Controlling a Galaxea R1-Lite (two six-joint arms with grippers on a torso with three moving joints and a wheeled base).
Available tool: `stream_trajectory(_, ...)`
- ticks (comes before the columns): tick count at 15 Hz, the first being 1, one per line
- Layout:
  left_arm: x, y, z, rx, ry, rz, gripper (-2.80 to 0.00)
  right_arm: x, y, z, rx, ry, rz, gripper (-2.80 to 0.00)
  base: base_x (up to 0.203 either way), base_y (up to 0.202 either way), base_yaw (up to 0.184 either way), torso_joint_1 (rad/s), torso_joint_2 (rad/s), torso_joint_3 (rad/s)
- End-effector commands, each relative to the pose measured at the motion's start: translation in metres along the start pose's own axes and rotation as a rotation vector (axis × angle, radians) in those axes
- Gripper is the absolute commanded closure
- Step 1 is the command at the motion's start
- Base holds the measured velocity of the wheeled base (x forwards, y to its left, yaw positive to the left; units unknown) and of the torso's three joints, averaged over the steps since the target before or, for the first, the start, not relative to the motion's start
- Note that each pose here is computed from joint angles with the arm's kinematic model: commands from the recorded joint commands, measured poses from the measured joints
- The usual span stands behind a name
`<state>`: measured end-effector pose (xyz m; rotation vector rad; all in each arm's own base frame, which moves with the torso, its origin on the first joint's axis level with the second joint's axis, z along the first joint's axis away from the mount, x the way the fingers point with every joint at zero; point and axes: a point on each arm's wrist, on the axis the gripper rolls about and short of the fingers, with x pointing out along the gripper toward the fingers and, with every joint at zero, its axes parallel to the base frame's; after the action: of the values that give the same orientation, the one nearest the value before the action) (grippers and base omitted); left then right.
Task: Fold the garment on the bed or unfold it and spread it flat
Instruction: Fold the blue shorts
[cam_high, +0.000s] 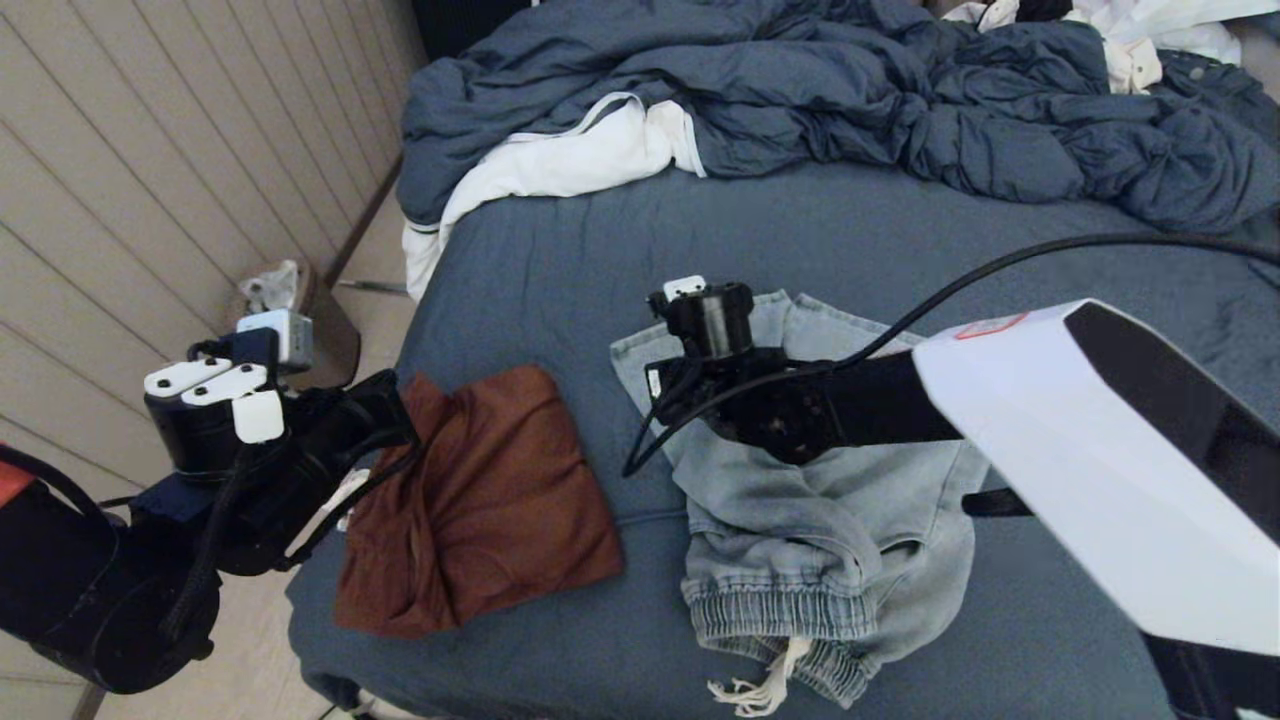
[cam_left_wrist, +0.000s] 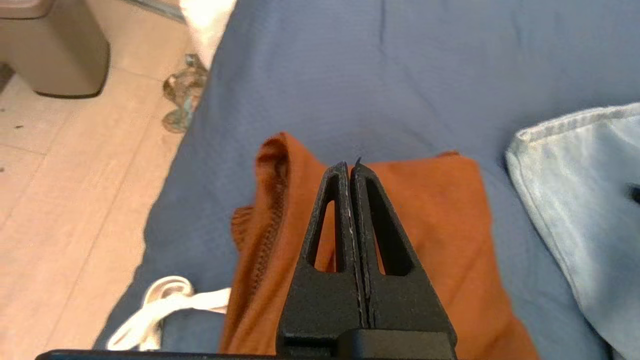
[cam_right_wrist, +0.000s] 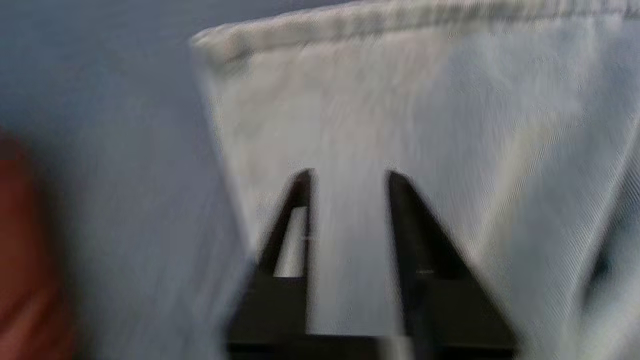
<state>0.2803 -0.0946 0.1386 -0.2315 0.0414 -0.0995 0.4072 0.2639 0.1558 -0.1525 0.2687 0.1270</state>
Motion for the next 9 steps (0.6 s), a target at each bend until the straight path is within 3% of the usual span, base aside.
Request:
stream_trajectory(1, -0.001, 0.001, -0.002, -0.004, -0.002, 0.002, 0.00, 0.024, 0.020, -0.022, -0.030, 0.006, -0.022, -2.80, 0.000, 0.000, 0.000, 0.000, 0.00, 0.000)
stream_trajectory(9, 0.004, 0.004, -0.017, -0.003, -0.011, 0.008, 0.00, 0.052, 0.048, -0.049, -0.095, -0.013, -0.027, -2.80, 0.000, 0.000, 0.000, 0.000, 0.00, 0.000)
